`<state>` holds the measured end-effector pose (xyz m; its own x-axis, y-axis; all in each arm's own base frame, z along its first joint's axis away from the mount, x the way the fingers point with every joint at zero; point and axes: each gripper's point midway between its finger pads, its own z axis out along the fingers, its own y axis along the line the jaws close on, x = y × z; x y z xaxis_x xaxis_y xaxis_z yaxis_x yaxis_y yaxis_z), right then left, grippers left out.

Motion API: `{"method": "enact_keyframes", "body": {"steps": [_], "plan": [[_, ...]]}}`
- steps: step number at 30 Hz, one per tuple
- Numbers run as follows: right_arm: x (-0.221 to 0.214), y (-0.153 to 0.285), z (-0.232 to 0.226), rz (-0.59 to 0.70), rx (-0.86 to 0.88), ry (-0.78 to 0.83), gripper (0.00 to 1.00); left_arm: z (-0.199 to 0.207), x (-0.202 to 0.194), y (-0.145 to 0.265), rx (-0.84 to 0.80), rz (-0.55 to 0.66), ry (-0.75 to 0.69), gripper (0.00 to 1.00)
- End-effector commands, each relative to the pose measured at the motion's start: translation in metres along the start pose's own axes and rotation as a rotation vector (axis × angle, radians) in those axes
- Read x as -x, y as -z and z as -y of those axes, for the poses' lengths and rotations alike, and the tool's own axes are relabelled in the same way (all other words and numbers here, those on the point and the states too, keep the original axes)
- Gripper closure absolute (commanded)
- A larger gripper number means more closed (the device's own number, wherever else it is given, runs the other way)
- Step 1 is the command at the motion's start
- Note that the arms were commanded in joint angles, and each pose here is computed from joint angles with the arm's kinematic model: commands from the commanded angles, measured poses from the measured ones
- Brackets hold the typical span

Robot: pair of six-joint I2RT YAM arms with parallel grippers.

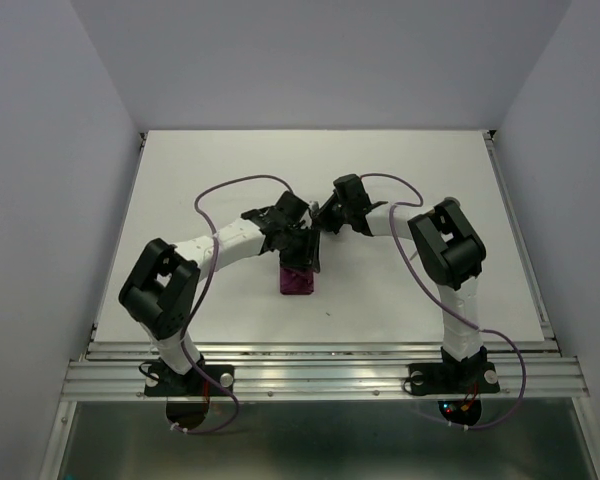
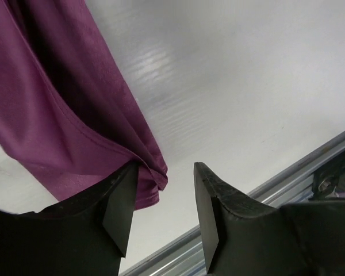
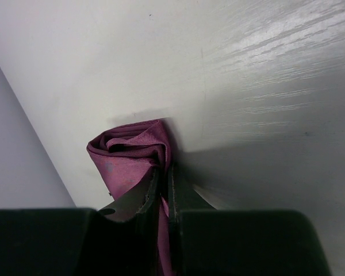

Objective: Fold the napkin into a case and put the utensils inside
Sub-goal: Fold the 2/3-rectangle-folded napkin at the center of the board.

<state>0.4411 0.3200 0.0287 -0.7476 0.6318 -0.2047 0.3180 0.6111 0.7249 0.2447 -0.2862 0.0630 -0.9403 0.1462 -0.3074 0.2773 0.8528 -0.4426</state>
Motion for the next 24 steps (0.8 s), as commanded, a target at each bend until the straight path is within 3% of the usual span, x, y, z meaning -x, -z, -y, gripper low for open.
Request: {"method": "enact_keyframes", "body": {"steps": [1, 8, 16, 20, 24], "plan": [[0.004, -0.002, 0.023, 0.028, -0.065, 0.013, 0.99, 0.014, 0.04, 0.052, 0.052, 0.144, -0.096, 0.45], [0.002, -0.001, 0.027, 0.022, -0.07, 0.015, 0.99, 0.016, 0.068, 0.084, 0.02, 0.256, -0.076, 0.51], [0.004, 0.004, 0.025, 0.029, -0.066, 0.029, 0.99, -0.043, 0.062, 0.047, 0.073, 0.234, 0.127, 0.88], [0.006, 0.008, 0.023, 0.041, -0.064, 0.036, 1.0, -0.061, 0.057, 0.024, 0.129, 0.209, 0.172, 0.99], [0.006, 0.009, 0.023, 0.04, -0.061, 0.046, 0.99, -0.069, 0.049, 0.002, 0.135, 0.16, 0.189, 1.0]]}}
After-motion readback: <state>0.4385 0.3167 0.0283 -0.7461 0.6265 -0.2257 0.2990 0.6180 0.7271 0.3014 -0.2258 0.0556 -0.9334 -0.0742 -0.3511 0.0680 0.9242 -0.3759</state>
